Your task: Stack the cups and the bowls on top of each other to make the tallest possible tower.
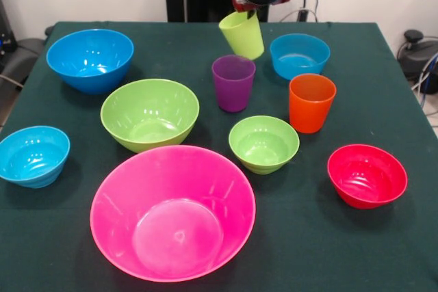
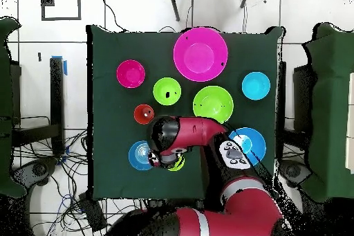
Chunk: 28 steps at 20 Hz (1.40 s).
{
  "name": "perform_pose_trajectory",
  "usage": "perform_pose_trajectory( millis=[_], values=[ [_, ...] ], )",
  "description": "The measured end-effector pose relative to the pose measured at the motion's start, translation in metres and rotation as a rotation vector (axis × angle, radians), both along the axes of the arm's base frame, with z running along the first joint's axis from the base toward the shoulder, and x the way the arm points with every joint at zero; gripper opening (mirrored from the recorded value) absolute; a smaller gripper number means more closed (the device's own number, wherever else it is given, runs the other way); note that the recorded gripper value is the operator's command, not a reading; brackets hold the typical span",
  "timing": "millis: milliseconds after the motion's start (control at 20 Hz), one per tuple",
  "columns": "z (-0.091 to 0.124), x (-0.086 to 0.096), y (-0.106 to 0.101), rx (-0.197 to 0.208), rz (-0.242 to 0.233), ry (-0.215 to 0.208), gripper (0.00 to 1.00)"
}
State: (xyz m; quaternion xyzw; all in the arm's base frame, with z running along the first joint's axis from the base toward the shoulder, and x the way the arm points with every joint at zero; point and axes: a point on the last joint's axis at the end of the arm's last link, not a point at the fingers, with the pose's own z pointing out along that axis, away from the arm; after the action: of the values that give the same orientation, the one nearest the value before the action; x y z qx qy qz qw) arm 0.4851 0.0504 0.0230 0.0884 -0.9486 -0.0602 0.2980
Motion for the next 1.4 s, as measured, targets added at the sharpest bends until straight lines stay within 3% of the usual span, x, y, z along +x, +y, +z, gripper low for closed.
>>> perform_pose_trajectory(
  millis=[800, 1400],
  values=[
    [0.008, 0.018, -0.016, -0.011, -0.023, 0.002, 0.0],
    [0.063, 0.025, -0.02, -0.045, -0.003, 0.074, 0.0]
  ],
)
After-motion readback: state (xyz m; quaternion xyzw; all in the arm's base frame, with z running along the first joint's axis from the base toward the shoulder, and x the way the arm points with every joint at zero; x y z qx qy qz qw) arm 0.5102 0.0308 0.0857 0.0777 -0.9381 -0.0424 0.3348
